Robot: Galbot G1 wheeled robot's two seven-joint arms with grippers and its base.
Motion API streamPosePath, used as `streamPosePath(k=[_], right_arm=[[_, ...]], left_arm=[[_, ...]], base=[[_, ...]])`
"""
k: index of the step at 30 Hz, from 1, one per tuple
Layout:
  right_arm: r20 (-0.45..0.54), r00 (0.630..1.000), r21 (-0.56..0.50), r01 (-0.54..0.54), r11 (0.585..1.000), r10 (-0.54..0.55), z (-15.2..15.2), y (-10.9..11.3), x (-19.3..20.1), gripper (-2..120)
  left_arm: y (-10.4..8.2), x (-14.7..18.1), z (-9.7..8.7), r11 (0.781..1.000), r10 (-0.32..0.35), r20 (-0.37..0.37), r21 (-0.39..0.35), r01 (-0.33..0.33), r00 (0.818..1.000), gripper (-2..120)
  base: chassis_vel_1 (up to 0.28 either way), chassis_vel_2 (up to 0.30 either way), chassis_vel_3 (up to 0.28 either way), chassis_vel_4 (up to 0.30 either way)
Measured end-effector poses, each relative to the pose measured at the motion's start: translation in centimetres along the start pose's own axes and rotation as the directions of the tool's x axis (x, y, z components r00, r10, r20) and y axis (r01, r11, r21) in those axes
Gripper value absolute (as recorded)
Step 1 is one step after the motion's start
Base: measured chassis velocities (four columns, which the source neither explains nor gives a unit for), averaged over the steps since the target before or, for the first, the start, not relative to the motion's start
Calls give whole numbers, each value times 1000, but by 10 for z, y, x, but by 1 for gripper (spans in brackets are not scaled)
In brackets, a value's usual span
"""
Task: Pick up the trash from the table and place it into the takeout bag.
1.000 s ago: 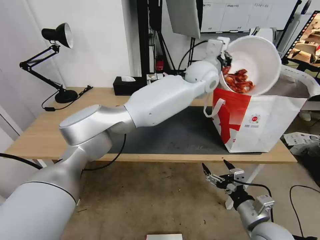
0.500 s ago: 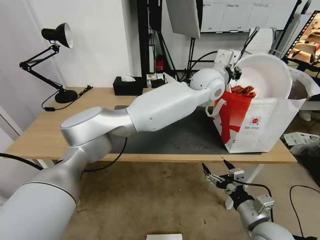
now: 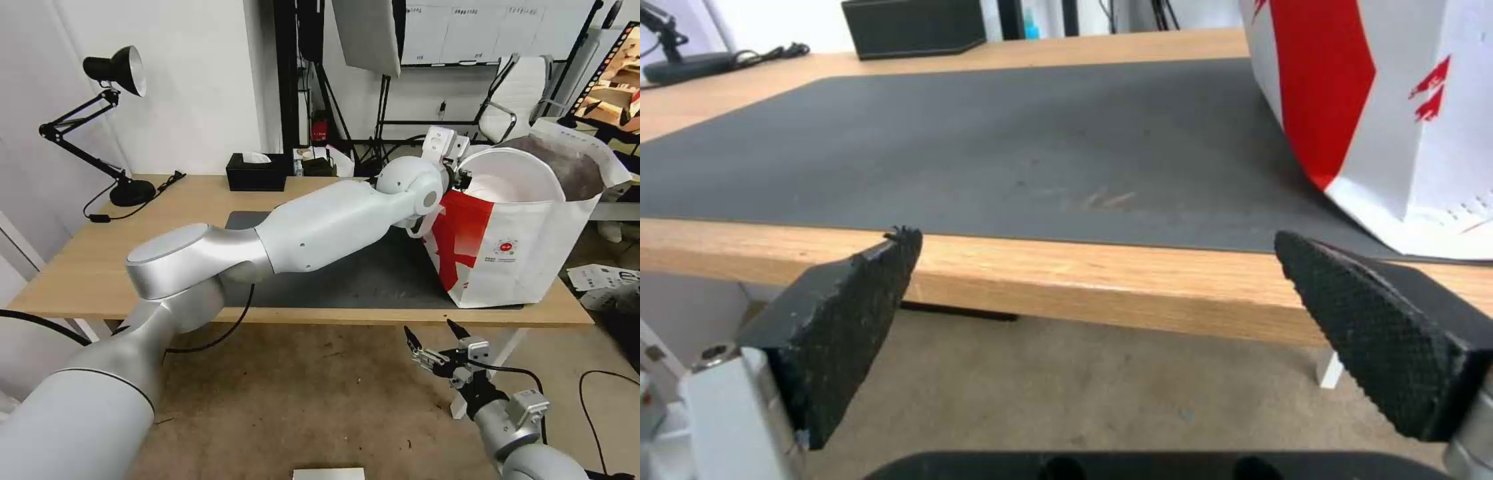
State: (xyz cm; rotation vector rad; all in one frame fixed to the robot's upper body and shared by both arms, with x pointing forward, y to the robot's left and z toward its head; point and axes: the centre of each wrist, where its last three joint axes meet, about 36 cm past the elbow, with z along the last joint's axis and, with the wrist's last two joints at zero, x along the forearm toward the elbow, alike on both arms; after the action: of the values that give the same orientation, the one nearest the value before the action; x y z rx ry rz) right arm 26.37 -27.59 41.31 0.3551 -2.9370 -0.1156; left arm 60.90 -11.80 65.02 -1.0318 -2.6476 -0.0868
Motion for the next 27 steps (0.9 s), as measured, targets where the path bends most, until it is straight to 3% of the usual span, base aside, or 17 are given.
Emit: streamPosePath(k=[4, 9, 11, 21, 23, 25, 27], right_arm=[[0, 1000, 0, 0, 1000, 0, 0, 0, 0, 100], [0, 1000, 0, 0, 1000, 0, 0, 0, 0, 100], [0, 1000, 0, 0, 1000, 0, 0, 0, 0, 100], [0, 1000, 0, 0, 1000, 0, 0, 0, 0, 100], [0, 1000, 0, 0, 1000, 0, 0, 0, 0, 100], [0, 1000, 0, 0, 1000, 0, 0, 0, 0, 100], [0, 1000, 0, 0, 1000, 0, 0, 0, 0, 100]], left_arm=[[0, -1, 3, 1000, 2, 0, -6, -2, 1000, 3], [-1, 1, 0, 1000, 23, 10, -6, -23, 1000, 17], [-2, 3, -6, 999, 43, 8, 7, -43, 999, 29], [-5, 13, -17, 998, 50, 31, 37, -52, 998, 61], [-5, 21, -24, 998, 48, 63, 48, -51, 997, 73], [-5, 25, -26, 998, 42, 79, 53, -46, 996, 76], [1, 46, -36, 997, 28, 156, 70, -39, 987, 87]], base=[[0, 0, 0, 0], [0, 0, 0, 0], [0, 0, 0, 0], [0, 0, 0, 0], [0, 0, 0, 0], [0, 0, 0, 0], [0, 0, 0, 0]])
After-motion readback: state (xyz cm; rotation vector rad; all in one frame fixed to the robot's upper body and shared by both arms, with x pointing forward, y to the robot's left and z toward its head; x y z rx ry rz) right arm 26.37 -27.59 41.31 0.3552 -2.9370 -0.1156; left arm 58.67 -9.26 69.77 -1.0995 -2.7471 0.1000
